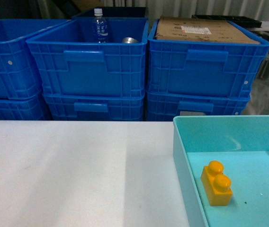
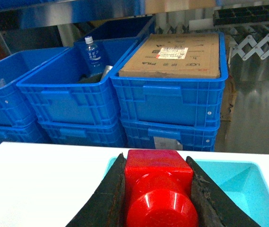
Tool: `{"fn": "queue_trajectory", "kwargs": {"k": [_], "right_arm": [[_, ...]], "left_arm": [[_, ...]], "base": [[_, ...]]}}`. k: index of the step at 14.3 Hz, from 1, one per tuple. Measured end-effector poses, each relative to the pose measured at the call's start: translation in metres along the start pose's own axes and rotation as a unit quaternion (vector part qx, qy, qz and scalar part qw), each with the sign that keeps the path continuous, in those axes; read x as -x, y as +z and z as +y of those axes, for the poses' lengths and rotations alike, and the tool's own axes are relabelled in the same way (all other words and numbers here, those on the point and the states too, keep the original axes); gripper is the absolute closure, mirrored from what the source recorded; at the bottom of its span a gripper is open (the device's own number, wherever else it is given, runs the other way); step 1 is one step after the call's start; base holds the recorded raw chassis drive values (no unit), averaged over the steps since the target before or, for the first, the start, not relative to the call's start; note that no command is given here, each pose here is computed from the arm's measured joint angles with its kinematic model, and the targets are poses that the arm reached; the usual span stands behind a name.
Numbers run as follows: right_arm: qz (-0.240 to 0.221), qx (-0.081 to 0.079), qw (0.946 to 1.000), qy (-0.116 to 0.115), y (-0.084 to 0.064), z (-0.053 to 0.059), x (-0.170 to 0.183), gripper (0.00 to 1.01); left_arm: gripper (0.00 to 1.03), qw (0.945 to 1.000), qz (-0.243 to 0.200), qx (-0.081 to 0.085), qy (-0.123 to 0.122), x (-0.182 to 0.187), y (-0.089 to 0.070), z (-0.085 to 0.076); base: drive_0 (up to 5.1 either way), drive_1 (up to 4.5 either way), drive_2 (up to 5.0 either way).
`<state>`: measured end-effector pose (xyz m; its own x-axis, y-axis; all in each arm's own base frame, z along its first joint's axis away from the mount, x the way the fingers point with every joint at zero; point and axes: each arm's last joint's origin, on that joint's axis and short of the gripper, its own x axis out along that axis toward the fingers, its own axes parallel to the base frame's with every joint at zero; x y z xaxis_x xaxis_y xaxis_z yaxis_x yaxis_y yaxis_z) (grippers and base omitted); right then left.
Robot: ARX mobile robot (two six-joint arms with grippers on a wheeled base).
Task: Pick red block from blue box to shelf
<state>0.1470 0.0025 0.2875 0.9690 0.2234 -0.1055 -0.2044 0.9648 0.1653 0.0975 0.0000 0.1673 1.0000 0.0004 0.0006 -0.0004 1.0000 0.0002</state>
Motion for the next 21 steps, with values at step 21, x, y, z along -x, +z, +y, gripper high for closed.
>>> {"fn": "queue_trajectory", "kwargs": {"k": [21], "right_arm": [[-0.002,0.000,1.0000,-0.007,0.0002,-0.0016,-0.0010,0.74]], "left_arm": [[0.05,1.0000,0.000,0.000,0.000,0.0000,0.0000,0.0000]], "base": [[-1.3,-1.27,-1.3]]}}
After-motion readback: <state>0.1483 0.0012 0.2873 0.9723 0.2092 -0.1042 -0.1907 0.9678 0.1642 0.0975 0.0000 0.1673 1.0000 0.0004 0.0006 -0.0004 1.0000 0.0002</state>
